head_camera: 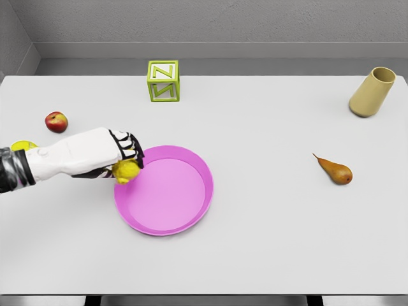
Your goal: Put the lemon on the plate with left arm
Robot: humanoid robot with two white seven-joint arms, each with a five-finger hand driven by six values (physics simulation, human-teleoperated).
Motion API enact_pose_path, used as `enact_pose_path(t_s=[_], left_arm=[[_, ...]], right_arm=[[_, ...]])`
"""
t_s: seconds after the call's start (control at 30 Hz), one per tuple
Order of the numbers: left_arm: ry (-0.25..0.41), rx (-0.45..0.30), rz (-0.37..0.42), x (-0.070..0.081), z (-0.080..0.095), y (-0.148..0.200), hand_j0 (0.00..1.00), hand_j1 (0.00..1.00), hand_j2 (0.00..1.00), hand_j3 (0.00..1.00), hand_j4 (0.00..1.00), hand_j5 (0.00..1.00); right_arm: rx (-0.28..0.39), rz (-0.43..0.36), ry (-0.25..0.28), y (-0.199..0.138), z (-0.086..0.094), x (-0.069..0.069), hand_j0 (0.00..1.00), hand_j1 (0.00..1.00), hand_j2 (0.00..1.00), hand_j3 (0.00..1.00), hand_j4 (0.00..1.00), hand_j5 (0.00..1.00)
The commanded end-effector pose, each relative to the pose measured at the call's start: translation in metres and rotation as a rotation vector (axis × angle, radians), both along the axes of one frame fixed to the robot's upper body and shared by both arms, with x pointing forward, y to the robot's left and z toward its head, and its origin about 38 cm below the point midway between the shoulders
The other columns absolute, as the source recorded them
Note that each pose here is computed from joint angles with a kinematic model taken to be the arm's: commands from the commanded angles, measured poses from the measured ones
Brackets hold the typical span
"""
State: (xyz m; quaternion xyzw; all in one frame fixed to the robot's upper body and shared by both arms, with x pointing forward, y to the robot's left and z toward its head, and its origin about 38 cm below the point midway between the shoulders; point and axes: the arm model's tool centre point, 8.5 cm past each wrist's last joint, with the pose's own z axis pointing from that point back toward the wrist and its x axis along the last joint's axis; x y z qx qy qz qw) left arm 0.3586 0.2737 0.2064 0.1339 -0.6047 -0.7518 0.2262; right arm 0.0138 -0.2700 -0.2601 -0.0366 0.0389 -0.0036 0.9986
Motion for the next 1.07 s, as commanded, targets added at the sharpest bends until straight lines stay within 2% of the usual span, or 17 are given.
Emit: enact_pose_path(t_s=[0.0, 0.13, 0.23, 0.27, 0.33, 0.37, 0.4, 0.53, 0.6, 0.67, 0.7, 0.8, 0.93, 1.03], left_arm=[[0.021, -0.020, -0.026, -0.002, -0.009, -0.014, 0.45, 0.45, 0.45, 0.45, 0.45, 0.45], [0.021, -0.040, -0.071, -0.002, -0.016, -0.038, 0.45, 0.45, 0.45, 0.45, 0.45, 0.45], [0.017, -0.035, -0.087, -0.001, -0.014, -0.043, 0.45, 0.45, 0.45, 0.45, 0.45, 0.45], [0.015, -0.037, -0.088, -0.001, -0.014, -0.044, 0.49, 0.49, 0.49, 0.49, 0.49, 0.49], [0.013, -0.050, -0.086, -0.001, -0.014, -0.044, 0.85, 0.85, 0.85, 0.85, 0.85, 0.85], [0.012, -0.050, -0.086, -0.001, -0.014, -0.044, 0.96, 0.96, 0.96, 0.96, 0.96, 0.96], [0.009, -0.051, -0.085, -0.001, -0.012, -0.043, 1.00, 1.00, 1.00, 1.00, 1.00, 1.00], [0.007, -0.052, -0.085, 0.000, -0.011, -0.043, 1.00, 1.00, 1.00, 1.00, 1.00, 1.00], [-0.006, -0.048, -0.080, 0.003, -0.004, -0.039, 1.00, 1.00, 1.00, 1.00, 1.00, 1.00], [-0.002, -0.015, -0.053, 0.003, 0.004, -0.018, 1.00, 1.00, 1.00, 1.00, 1.00, 1.00], [0.006, 0.009, -0.035, 0.004, 0.013, -0.001, 1.00, 1.00, 1.00, 1.00, 1.00, 1.00], [0.013, 0.150, 0.024, 0.000, 0.028, 0.044, 1.00, 1.00, 1.00, 1.00, 1.00, 1.00], [0.033, 0.213, 0.065, -0.003, 0.033, 0.068, 1.00, 1.00, 1.00, 1.00, 1.00, 1.00], [0.039, 0.225, 0.093, 0.001, 0.032, 0.078, 1.00, 1.00, 1.00, 1.00, 1.00, 1.00]], right_arm=[[0.001, 0.000, 0.000, 0.000, 0.000, 0.000, 1.00, 1.00, 1.00, 1.00, 1.00, 1.00], [0.001, 0.000, 0.000, 0.000, 0.000, 0.000, 1.00, 1.00, 1.00, 1.00, 1.00, 1.00], [-0.001, 0.000, 0.000, 0.000, 0.000, 0.000, 1.00, 1.00, 1.00, 1.00, 1.00, 1.00], [-0.001, 0.000, 0.000, 0.000, 0.000, 0.000, 1.00, 1.00, 1.00, 1.00, 1.00, 1.00], [0.001, 0.000, 0.000, 0.000, 0.000, 0.000, 1.00, 1.00, 1.00, 1.00, 1.00, 1.00], [0.001, 0.000, 0.000, 0.000, 0.000, 0.000, 1.00, 1.00, 1.00, 1.00, 1.00, 1.00], [0.001, 0.000, 0.000, 0.000, 0.000, 0.000, 1.00, 1.00, 1.00, 1.00, 1.00, 1.00], [-0.001, 0.000, 0.000, 0.000, 0.000, 0.000, 1.00, 1.00, 1.00, 1.00, 1.00, 1.00], [0.001, 0.000, 0.000, 0.000, 0.000, 0.000, 1.00, 1.00, 1.00, 1.00, 1.00, 1.00], [0.001, 0.000, 0.000, 0.000, 0.000, 0.000, 1.00, 1.00, 1.00, 1.00, 1.00, 1.00], [0.001, 0.000, 0.000, 0.000, 0.000, 0.000, 1.00, 1.00, 1.00, 1.00, 1.00, 1.00], [0.001, 0.000, 0.000, 0.000, 0.000, 0.000, 1.00, 1.00, 1.00, 1.00, 1.00, 1.00], [0.001, 0.000, 0.000, 0.000, 0.000, 0.000, 1.00, 1.00, 1.00, 1.00, 1.00, 1.00], [0.001, 0.000, 0.000, 0.000, 0.000, 0.000, 1.00, 1.00, 1.00, 1.00, 1.00, 1.00]])
